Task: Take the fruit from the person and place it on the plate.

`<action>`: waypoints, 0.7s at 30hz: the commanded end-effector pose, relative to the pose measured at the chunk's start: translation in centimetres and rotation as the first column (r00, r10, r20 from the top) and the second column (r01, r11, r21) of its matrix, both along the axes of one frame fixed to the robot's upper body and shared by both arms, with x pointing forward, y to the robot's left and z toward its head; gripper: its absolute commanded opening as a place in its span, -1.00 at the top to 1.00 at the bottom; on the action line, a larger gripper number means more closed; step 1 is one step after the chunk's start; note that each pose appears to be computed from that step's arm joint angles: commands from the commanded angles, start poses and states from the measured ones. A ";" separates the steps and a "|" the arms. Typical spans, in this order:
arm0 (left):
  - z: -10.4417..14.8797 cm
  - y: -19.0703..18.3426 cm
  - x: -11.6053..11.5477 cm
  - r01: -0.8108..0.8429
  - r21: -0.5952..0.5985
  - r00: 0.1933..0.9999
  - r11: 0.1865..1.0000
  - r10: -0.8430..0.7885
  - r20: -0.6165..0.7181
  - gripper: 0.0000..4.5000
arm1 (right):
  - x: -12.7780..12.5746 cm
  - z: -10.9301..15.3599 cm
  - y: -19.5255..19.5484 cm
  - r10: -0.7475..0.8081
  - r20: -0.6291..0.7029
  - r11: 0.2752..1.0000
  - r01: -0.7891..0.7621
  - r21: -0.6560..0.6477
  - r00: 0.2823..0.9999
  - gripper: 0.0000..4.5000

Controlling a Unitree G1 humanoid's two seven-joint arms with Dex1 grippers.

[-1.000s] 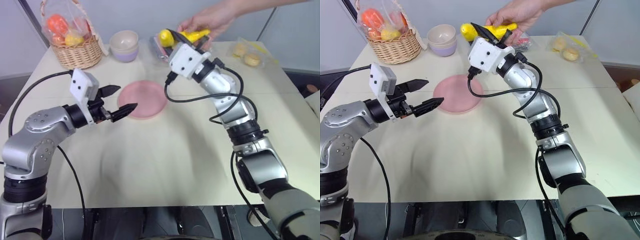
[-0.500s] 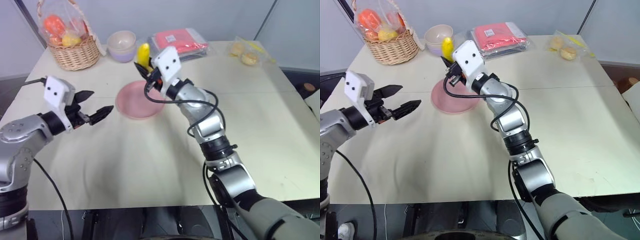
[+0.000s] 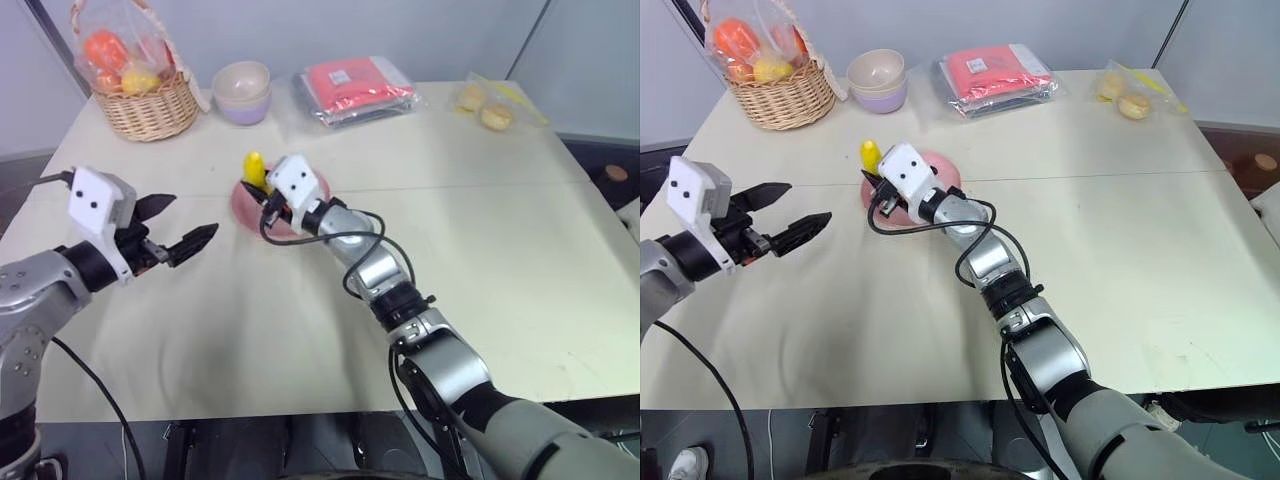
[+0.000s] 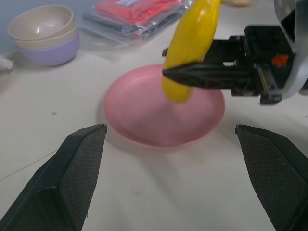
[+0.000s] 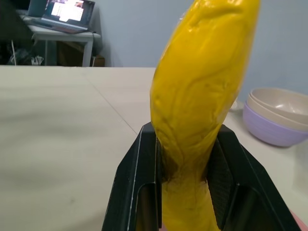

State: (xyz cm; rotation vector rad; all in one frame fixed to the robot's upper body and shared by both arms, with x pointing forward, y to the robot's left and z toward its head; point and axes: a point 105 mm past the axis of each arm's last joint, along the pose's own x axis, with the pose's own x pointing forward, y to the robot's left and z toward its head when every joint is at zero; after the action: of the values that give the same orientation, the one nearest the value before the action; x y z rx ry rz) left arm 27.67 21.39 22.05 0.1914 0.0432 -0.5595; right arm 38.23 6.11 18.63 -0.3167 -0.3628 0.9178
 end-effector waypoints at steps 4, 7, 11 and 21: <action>1.1 -0.2 -0.4 0.003 0.019 0.999 1.000 -0.003 0.039 -1.00 | -0.4 0.6 1.0 0.029 0.125 0.999 -0.024 -0.043 0.992 0.05; 1.1 -0.3 -0.4 0.007 0.017 0.999 1.000 -0.008 0.036 -1.00 | -0.3 0.6 0.8 0.030 0.128 0.999 -0.025 -0.042 0.991 -0.65; 1.1 -0.3 -0.4 0.013 0.017 0.999 1.000 -0.013 0.033 -1.00 | -0.1 1.4 0.0 0.023 0.148 0.999 -0.017 -0.046 0.989 -0.98; 0.9 -1.0 0.2 0.066 0.011 0.998 0.998 -0.066 0.019 -1.00 | -3.5 7.8 -12.1 0.076 0.017 0.997 -0.076 0.000 0.997 -0.98</action>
State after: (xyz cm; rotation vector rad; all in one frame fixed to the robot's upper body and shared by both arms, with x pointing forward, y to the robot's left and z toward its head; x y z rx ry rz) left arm 27.90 20.59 22.04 0.1819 0.0570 -0.6103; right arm 36.59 -5.12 24.71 -0.3526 -0.3687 0.9381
